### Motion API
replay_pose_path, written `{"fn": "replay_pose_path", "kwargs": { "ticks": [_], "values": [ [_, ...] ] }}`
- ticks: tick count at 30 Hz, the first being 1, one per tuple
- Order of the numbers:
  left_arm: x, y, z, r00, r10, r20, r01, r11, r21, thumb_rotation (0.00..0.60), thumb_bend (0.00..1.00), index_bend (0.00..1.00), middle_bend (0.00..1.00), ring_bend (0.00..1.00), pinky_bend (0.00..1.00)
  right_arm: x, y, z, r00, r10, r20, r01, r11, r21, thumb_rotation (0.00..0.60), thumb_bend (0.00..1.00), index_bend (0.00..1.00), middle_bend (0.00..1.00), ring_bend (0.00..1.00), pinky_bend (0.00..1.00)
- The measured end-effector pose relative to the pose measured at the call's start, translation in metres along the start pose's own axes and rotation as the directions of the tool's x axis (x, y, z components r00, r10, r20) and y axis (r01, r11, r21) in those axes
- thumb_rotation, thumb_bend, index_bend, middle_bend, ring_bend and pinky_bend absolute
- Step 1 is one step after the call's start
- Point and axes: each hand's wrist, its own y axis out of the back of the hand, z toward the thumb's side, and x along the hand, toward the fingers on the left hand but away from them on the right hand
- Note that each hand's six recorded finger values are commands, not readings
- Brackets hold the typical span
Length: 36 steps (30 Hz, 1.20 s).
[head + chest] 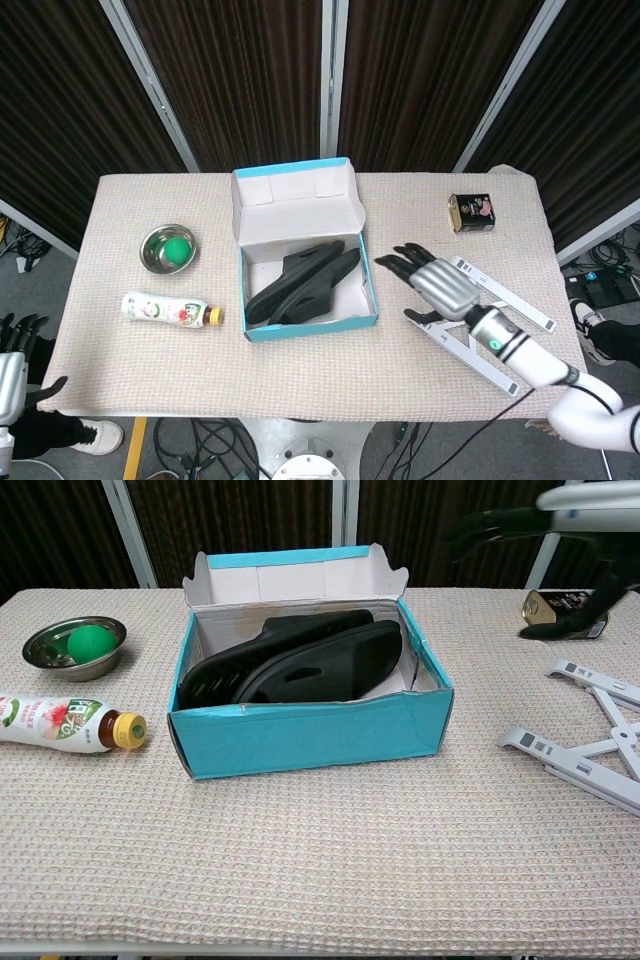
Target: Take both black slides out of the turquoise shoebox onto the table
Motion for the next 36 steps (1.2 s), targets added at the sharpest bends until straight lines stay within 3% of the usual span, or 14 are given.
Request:
{"fn": "replay_pose_path", "kwargs": {
  "ticks": [7, 16, 25, 36],
  "values": [
    [-0.003, -0.001, -0.006, 1.0, 0.0, -0.015, 0.0, 1.0, -0.012, 0.6, 0.0, 0.17, 0.14, 0.0, 0.11, -0.091, 0.005, 0.048, 0.996, 0.06, -0.064, -0.054, 0.995, 0.088, 0.6, 0.21, 0.02, 0.12, 0.0, 0.02],
    [-0.007, -0.006, -0.014, 0.999, -0.009, -0.039, 0.008, 0.999, -0.034, 0.6, 0.0, 0.18, 0.14, 0.0, 0.11, -0.162, -0.001, 0.091, 0.99, 0.113, -0.084, -0.092, 0.971, 0.219, 0.6, 0.23, 0.07, 0.15, 0.0, 0.07],
    [-0.009, -0.008, -0.018, 0.998, -0.014, -0.057, 0.01, 0.998, -0.059, 0.6, 0.0, 0.18, 0.14, 0.0, 0.11, -0.201, -0.011, 0.105, 0.989, 0.143, -0.038, -0.127, 0.955, 0.269, 0.6, 0.23, 0.09, 0.15, 0.0, 0.07],
    [-0.009, -0.011, -0.021, 0.998, -0.023, -0.064, 0.018, 0.997, -0.071, 0.6, 0.0, 0.18, 0.14, 0.0, 0.11, -0.211, -0.032, 0.119, 0.978, 0.207, -0.034, -0.189, 0.939, 0.288, 0.6, 0.23, 0.1, 0.17, 0.0, 0.07]
  ]
}}
